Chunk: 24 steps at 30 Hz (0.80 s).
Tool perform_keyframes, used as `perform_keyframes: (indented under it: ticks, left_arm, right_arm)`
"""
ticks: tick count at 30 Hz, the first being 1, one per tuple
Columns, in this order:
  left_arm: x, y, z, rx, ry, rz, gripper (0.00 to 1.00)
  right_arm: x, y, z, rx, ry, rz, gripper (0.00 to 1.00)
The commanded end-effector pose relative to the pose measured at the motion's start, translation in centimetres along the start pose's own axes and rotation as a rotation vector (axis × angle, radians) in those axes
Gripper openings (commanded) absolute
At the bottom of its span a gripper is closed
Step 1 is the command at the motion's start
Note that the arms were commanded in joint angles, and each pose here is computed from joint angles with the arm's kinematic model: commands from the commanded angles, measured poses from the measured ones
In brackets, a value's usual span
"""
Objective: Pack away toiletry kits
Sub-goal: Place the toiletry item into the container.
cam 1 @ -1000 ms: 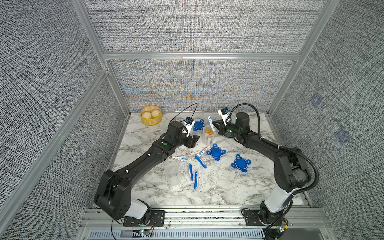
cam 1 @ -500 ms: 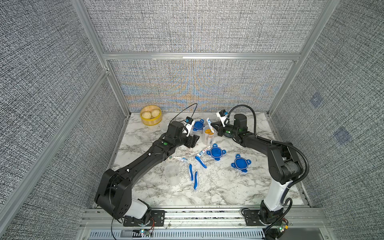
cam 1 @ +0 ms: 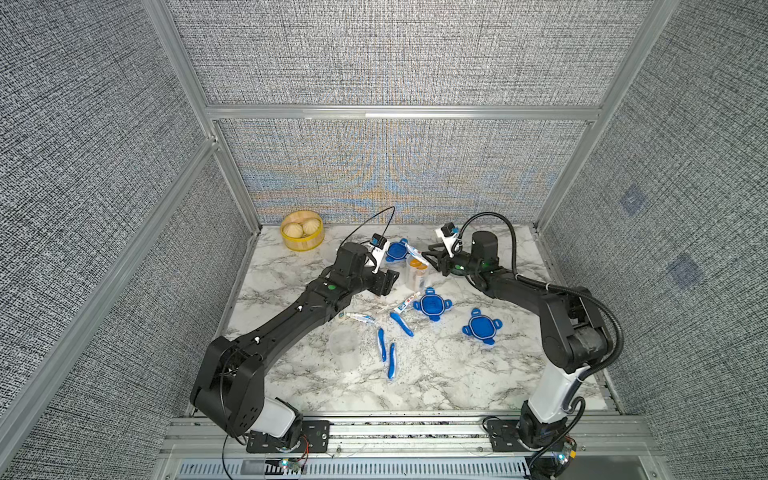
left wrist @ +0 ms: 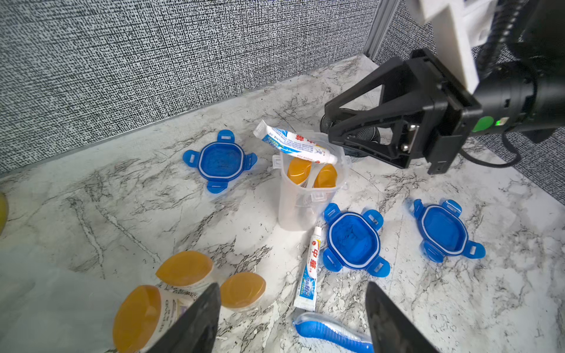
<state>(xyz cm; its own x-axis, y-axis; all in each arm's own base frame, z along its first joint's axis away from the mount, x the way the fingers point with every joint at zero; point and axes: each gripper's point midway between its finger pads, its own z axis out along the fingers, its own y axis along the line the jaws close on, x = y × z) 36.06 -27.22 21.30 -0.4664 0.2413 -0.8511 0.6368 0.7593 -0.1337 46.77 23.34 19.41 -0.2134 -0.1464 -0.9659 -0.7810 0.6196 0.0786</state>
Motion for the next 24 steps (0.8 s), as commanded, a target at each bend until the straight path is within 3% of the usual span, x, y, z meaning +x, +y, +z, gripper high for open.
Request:
perform_keyframes:
  ticks: [1, 9, 16, 24]
  left_arm:
    - [-1.1, 0.0, -0.2, -0.001, -0.036, 0.011, 0.73]
    - [-2.8, 0.6, 0.7, -0.007, -0.053, -0.049, 0.74]
    - [-5.1, 1.9, 5.2, -0.041, 0.019, -0.139, 0.77]
    - [-4.8, 3.1, 9.4, -0.069, 0.084, -0.21, 0.67]
  right_arm:
    - [-1.0, 0.1, -0.9, 0.023, 0.002, 0.038, 0.43]
    - [-0.5, 0.9, -2.9, 0.054, 0.164, 0.215, 0.39]
    - [0.3, 0.6, -4.2, 0.131, 0.248, 0.355, 0.39]
    - [0.1, 0.7, -5.3, 0.148, 0.267, 0.361, 0.39]
